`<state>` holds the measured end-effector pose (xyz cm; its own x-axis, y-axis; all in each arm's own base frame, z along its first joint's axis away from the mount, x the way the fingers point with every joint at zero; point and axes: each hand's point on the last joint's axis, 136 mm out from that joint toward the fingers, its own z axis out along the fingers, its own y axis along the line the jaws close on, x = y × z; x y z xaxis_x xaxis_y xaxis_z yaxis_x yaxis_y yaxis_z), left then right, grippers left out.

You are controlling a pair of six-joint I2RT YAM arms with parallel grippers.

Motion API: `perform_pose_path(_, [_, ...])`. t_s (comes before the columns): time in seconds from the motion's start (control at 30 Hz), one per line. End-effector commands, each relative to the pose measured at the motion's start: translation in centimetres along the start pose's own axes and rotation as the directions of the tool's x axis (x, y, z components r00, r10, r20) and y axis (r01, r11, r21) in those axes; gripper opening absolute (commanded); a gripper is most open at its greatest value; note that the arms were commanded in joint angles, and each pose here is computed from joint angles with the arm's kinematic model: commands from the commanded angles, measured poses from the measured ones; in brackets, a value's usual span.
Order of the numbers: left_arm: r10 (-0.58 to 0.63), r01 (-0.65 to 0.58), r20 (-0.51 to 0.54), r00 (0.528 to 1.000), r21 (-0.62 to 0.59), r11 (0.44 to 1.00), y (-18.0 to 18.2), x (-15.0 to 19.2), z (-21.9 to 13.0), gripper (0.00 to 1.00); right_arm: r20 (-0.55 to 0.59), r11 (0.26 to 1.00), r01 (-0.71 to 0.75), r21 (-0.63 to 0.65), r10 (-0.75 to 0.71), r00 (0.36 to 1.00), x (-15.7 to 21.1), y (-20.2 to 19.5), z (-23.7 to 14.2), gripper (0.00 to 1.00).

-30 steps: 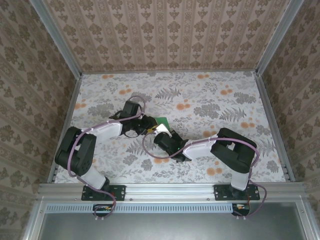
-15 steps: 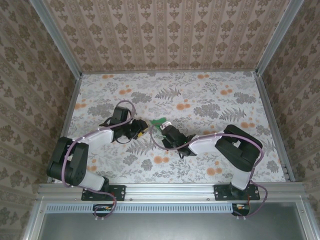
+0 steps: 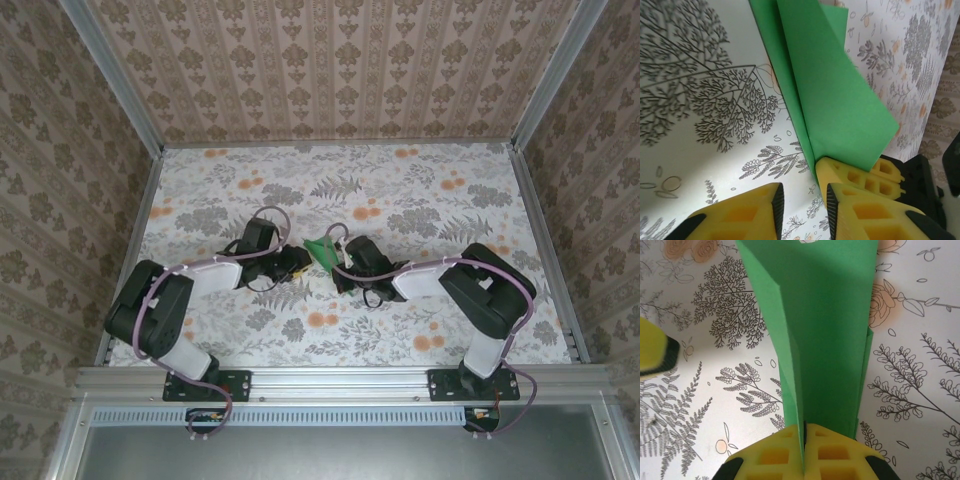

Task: Fold a paper plane with a square sheet of paper (pick it up from the middle)

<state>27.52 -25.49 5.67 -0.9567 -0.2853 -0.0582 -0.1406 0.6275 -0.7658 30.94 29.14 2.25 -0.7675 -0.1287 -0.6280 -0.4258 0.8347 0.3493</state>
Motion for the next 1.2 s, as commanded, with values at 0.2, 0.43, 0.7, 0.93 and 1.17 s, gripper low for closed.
perform_pose_path(0.2, [0.056,-0.054,-0.020,0.998,0.078,0.996,-2.6,-0.5,1.7,0.23,-0.075,0.986,-0.120,-0.118,0.112,0.991,1.3,0.6,0.2,0.03])
perform_pose_path(0.43, [0.073,-0.069,-0.035,0.997,0.107,0.992,-3.3,-0.7,2.8,0.19,-0.116,0.980,-0.155,-0.122,0.141,0.983,2.0,0.3,0.6,0.04])
perform_pose_path(0.7, [0.079,-0.073,-0.056,0.995,0.111,0.991,-3.2,-0.7,4.0,0.16,-0.163,0.979,-0.173,-0.111,0.154,0.975,3.0,-0.1,1.0,0.05])
perform_pose_path(0.93, [0.092,-0.085,-0.054,0.994,0.121,0.989,-3.1,-1.0,4.7,0.14,-0.186,0.979,-0.174,-0.107,0.152,0.971,3.4,-0.2,1.2,0.06])
perform_pose_path(1.17, [0.080,-0.075,-0.054,0.995,0.081,0.994,-1.9,-1.0,5.1,0.12,-0.203,0.979,-0.178,-0.103,0.154,0.967,3.5,-0.3,1.3,0.09])
